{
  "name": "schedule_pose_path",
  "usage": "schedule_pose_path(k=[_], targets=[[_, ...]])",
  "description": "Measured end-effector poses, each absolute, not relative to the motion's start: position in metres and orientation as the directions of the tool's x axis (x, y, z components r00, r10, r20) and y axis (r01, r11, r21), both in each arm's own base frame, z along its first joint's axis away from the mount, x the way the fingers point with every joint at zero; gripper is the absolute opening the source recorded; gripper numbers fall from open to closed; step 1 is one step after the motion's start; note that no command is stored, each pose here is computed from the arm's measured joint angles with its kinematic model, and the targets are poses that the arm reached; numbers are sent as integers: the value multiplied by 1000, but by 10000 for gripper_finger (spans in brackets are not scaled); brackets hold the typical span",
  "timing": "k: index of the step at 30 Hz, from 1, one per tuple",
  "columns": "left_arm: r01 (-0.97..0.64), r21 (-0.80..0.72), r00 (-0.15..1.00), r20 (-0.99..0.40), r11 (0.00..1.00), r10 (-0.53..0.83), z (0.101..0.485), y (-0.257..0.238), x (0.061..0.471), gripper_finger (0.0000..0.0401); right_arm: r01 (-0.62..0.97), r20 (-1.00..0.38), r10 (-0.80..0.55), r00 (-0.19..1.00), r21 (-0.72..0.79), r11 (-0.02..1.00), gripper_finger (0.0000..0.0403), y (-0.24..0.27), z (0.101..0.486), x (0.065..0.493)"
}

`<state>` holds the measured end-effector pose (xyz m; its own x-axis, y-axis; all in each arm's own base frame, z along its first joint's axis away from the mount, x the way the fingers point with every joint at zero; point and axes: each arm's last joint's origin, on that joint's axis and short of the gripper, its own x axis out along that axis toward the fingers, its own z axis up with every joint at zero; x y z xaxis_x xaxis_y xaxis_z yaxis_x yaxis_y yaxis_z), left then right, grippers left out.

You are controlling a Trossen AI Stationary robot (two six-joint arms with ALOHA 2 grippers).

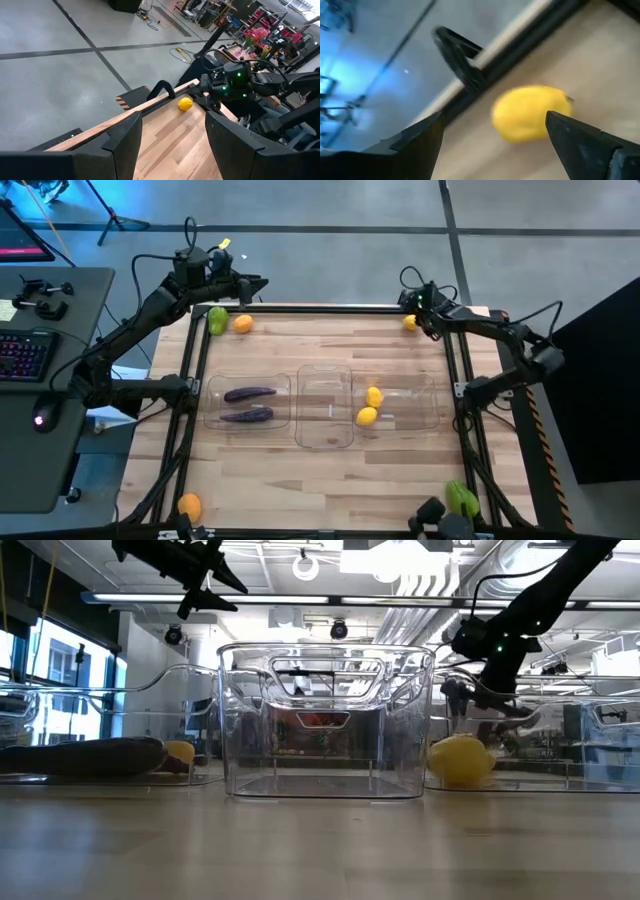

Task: Sort produce into baskets
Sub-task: Put the lemon into the right transparent bin

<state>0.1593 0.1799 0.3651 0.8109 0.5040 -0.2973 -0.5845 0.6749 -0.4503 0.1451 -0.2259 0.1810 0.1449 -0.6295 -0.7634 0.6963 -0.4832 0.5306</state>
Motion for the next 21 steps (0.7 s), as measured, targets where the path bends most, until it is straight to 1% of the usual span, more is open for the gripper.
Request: schedule_pose_path(k=[3, 9, 13, 17, 21], targets=[[-585, -450, 811, -298, 675, 504, 365, 180, 159, 207, 689, -772, -623, 128, 521, -504, 339, -228, 177, 145], [-585, -434, 811, -298, 685, 504, 365, 180, 159, 207, 667, -844, -535, 27, 414, -620, 339, -224, 160, 141], [-586, -419, 810, -301, 693, 503, 365, 180, 159, 207, 662, -844, -537, 2, 404, -632, 339, -225, 156, 141], [-586, -419, 810, -302, 693, 503, 365, 180, 159, 207, 607, -828, -560, -41, 424, -672, 339, -226, 156, 140], [-589, -420, 808, -311, 690, 500, 364, 180, 159, 207, 582, -832, -554, -33, 435, -687, 339, -227, 155, 140]])
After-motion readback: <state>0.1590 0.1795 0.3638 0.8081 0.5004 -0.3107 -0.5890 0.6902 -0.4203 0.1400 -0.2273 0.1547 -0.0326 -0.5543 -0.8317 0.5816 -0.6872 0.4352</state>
